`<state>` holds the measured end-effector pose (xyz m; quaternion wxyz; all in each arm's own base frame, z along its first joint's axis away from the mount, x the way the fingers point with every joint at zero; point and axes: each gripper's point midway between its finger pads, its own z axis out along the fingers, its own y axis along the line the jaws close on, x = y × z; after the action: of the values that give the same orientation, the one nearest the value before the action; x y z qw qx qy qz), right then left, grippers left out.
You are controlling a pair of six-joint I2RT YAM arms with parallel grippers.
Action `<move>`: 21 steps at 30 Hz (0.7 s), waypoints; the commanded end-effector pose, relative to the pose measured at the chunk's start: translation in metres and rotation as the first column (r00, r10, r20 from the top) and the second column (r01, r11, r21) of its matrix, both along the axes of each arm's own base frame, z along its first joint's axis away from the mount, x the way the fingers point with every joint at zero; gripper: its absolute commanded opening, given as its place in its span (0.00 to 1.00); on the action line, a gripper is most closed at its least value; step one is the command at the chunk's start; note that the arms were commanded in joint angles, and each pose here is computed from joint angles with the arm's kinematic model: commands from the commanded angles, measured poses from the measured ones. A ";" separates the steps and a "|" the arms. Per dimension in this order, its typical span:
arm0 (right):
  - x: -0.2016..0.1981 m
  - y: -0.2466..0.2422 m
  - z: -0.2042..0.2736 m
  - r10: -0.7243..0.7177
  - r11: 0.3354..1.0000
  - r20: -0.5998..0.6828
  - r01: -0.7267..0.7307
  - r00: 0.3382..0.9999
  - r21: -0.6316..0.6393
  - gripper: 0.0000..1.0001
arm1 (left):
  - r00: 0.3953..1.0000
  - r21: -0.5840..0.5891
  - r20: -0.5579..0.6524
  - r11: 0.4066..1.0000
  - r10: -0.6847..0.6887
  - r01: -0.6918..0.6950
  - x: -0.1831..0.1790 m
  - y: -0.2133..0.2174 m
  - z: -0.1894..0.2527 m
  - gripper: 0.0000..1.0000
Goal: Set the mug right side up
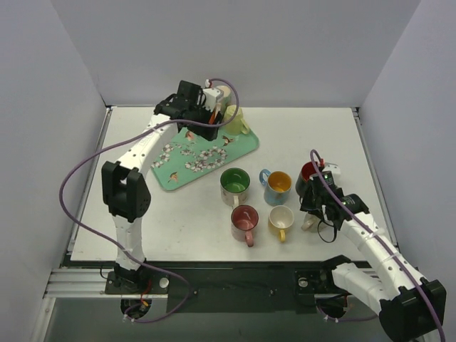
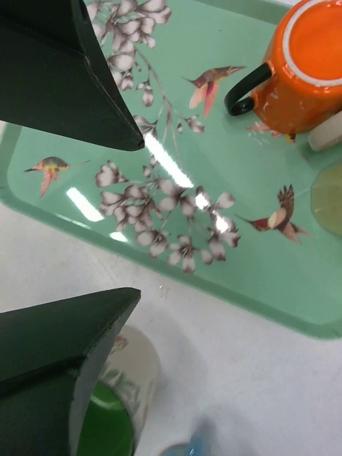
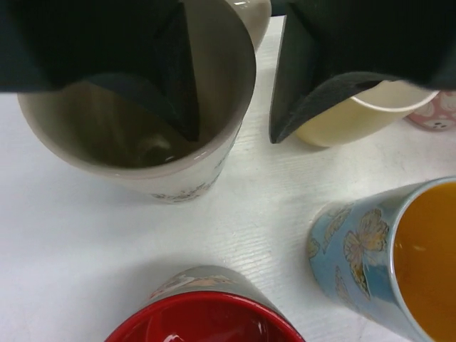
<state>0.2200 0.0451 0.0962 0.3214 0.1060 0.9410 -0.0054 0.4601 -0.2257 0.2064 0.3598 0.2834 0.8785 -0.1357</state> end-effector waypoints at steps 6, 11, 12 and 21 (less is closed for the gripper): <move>-0.006 -0.007 0.043 -0.016 1.000 0.078 0.016 0.997 0.003 0.78 | 0.959 0.030 0.188 0.975 0.211 -0.220 0.120 0.043 -0.016 0.82; -0.011 -0.007 0.061 -0.009 1.000 0.126 0.006 0.992 0.023 0.95 | 0.961 0.098 0.185 0.969 0.205 -0.226 0.149 0.049 -0.055 0.81; -0.012 -0.008 0.064 -0.012 1.000 0.130 0.009 0.991 0.021 0.95 | 0.961 0.096 0.187 0.969 0.206 -0.226 0.152 0.049 -0.057 0.81; -0.010 -0.010 0.082 -0.015 1.000 0.182 0.012 0.983 0.022 0.96 | 0.967 0.091 0.135 0.969 0.215 -0.228 0.162 0.043 -0.107 0.66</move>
<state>0.2110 0.0391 0.1630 0.3919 0.1163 0.9124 0.0201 0.6014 -0.1755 0.0843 0.3688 0.2181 0.9032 -0.0254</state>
